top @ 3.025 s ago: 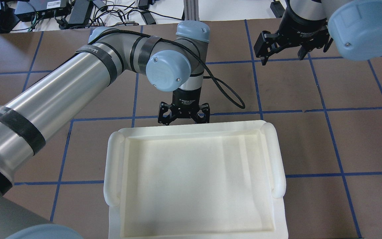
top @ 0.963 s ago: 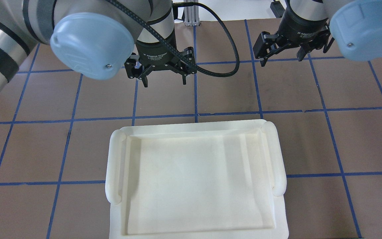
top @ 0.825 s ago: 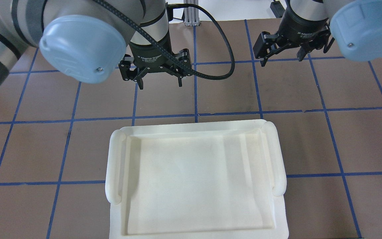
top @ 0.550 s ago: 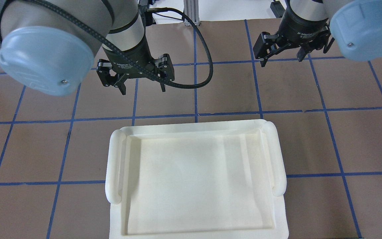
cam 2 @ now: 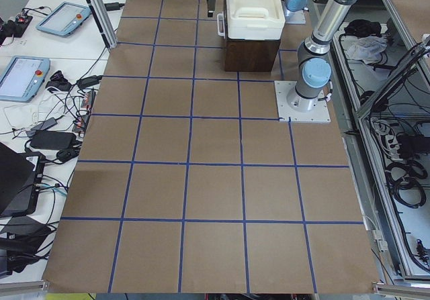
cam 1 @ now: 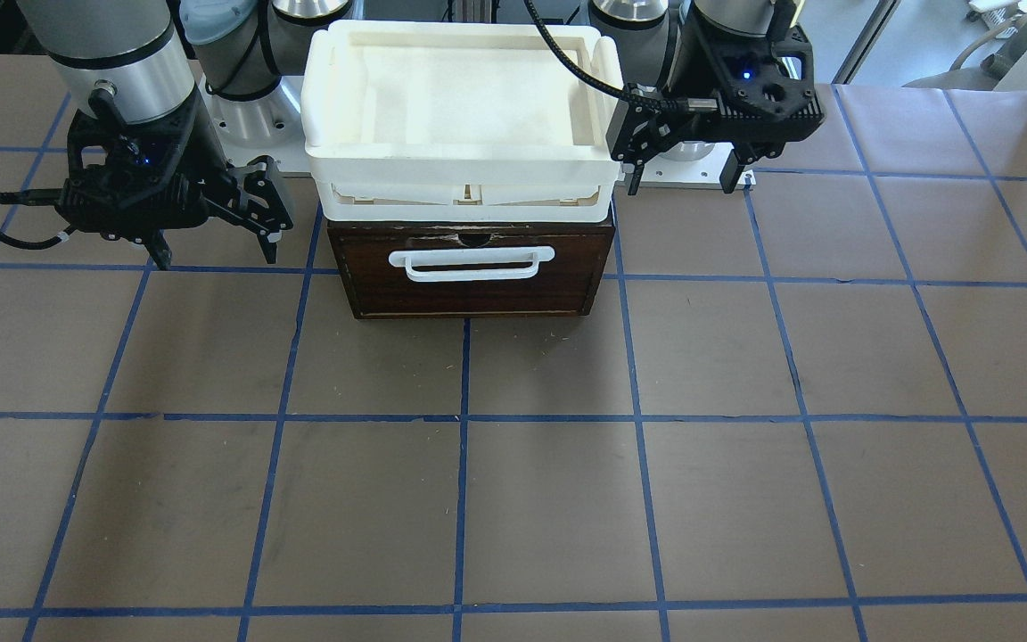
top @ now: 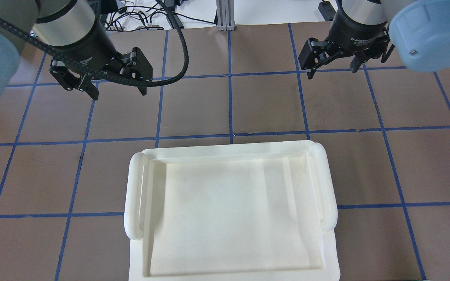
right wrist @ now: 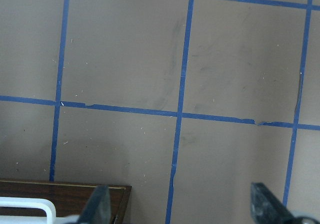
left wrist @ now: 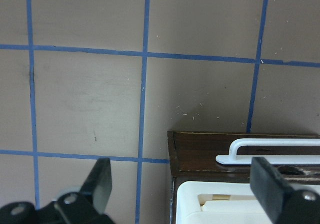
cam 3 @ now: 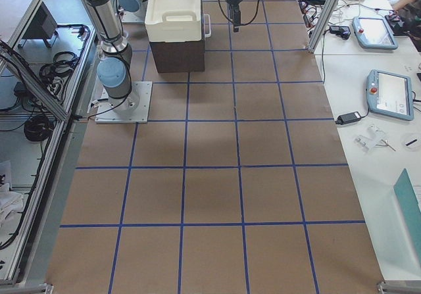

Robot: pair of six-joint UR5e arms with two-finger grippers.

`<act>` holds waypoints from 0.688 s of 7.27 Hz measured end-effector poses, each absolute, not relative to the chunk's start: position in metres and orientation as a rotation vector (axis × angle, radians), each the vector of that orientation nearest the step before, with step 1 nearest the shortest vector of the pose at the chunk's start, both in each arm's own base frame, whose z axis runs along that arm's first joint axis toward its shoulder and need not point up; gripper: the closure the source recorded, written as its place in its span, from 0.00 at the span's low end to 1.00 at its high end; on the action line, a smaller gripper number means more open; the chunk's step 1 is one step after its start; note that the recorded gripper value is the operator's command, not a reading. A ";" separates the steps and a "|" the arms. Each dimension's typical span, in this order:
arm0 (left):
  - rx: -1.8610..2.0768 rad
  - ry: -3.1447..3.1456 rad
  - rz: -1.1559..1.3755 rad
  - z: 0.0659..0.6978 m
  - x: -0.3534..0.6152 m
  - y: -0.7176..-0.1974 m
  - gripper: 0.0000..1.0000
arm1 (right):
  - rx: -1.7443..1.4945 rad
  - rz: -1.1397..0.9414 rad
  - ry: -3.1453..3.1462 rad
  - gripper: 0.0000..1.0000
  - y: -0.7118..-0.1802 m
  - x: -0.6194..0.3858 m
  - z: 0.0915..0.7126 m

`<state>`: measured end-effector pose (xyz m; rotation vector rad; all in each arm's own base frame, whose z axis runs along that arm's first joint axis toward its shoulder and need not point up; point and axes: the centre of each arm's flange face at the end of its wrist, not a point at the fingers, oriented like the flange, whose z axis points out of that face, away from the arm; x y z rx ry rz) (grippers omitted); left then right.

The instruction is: Put scissors in drawer and close it

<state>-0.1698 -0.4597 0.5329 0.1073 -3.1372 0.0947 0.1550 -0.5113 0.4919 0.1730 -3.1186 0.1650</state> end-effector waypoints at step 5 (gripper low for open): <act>0.085 -3.142 0.020 0.534 -0.163 -0.461 0.00 | 0.230 0.161 -3.109 0.00 -0.511 0.154 0.492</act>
